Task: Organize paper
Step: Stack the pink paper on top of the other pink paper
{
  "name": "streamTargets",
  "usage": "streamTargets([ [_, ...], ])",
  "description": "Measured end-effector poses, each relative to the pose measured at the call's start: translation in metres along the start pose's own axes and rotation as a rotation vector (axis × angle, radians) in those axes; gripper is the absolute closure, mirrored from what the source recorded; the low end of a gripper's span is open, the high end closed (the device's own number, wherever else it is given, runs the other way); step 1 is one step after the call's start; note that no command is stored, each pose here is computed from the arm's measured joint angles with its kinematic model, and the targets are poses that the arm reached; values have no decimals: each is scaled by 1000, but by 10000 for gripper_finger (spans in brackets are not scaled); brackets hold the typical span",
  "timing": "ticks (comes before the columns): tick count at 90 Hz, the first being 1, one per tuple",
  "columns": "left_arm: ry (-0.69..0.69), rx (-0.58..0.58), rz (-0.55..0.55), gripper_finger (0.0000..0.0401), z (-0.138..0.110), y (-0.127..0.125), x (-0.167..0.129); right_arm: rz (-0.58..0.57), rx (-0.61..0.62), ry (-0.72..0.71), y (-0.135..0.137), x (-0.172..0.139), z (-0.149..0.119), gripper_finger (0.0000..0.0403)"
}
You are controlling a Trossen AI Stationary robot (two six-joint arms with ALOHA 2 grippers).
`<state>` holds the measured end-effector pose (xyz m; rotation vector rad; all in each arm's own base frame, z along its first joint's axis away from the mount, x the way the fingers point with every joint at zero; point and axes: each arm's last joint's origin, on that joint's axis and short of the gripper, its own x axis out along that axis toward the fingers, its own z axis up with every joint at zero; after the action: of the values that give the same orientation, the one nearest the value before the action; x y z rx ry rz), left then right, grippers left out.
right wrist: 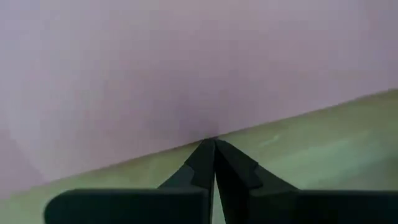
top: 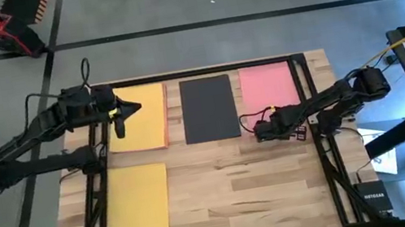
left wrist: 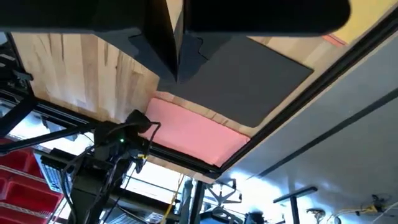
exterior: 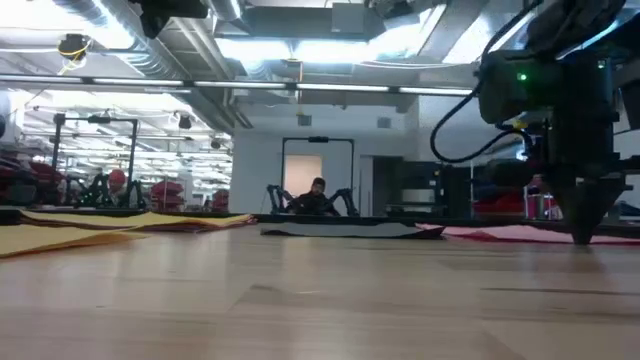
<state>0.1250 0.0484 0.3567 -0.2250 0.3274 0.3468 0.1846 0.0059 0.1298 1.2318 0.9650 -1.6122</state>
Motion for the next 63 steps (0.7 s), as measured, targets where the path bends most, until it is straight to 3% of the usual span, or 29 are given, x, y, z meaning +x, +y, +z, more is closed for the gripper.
streamTargets([
  [37, 0, 0, 0, 401, 0, 0, 0, 16, -5, 3, 3, -4, 0, 403],
  [63, 19, -6, 3, 401, -2, 0, 0, 287, -219, 56, 38, -47, -14, 403],
])
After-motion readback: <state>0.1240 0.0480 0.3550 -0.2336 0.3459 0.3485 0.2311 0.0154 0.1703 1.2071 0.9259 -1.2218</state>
